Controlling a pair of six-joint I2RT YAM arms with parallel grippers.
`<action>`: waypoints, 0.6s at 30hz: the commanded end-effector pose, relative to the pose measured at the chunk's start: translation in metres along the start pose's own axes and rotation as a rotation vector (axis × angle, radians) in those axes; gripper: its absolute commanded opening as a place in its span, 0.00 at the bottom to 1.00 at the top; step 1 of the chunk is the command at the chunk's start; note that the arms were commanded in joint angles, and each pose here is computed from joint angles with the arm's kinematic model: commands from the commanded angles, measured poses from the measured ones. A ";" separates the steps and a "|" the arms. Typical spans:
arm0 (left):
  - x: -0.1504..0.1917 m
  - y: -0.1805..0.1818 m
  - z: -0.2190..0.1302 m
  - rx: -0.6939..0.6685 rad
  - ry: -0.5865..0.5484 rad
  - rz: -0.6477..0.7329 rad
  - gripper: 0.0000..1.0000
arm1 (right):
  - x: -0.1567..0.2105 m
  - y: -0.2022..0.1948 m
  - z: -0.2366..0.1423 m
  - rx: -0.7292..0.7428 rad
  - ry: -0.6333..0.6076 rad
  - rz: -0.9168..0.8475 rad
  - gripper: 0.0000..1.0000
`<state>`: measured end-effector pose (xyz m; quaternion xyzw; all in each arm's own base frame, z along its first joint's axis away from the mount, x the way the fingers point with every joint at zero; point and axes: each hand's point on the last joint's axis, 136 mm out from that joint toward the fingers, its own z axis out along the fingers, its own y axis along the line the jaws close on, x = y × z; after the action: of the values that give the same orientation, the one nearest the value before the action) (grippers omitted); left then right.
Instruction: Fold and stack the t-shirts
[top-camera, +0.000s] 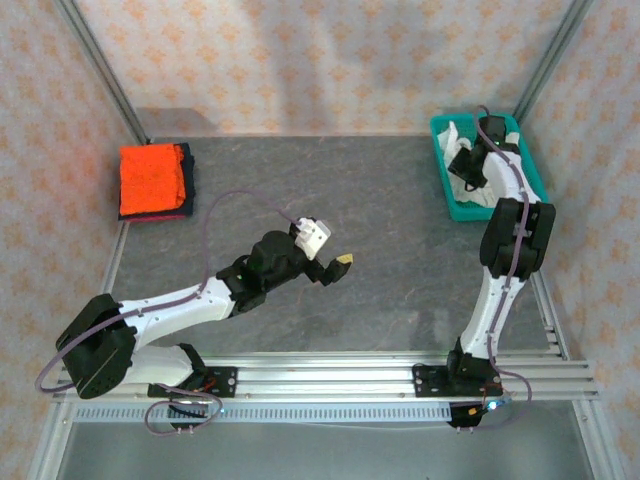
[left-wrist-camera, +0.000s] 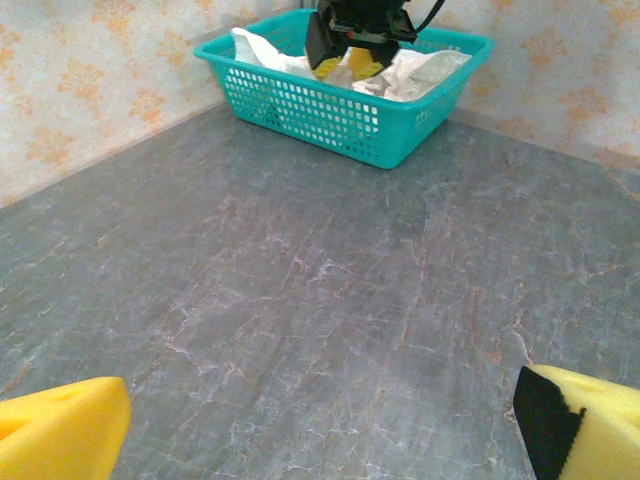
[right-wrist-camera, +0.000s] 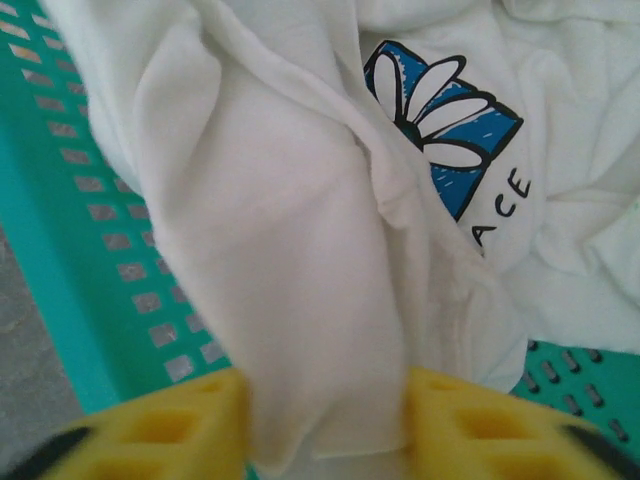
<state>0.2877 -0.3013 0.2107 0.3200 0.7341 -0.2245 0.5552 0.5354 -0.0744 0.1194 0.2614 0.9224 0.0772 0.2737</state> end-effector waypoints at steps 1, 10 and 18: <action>-0.021 -0.005 -0.003 0.018 -0.063 -0.020 1.00 | -0.010 0.007 -0.025 -0.013 -0.036 0.006 0.12; -0.018 -0.005 0.001 0.020 -0.054 -0.006 1.00 | -0.050 0.036 -0.122 -0.118 -0.266 -0.045 0.00; -0.019 -0.008 0.007 0.034 -0.061 -0.014 1.00 | -0.072 0.093 -0.238 -0.368 -0.491 -0.138 0.00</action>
<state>0.2886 -0.3046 0.2039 0.3194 0.7385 -0.2282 0.5482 0.5044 -0.0553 0.3155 0.2080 0.8516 0.1233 0.4651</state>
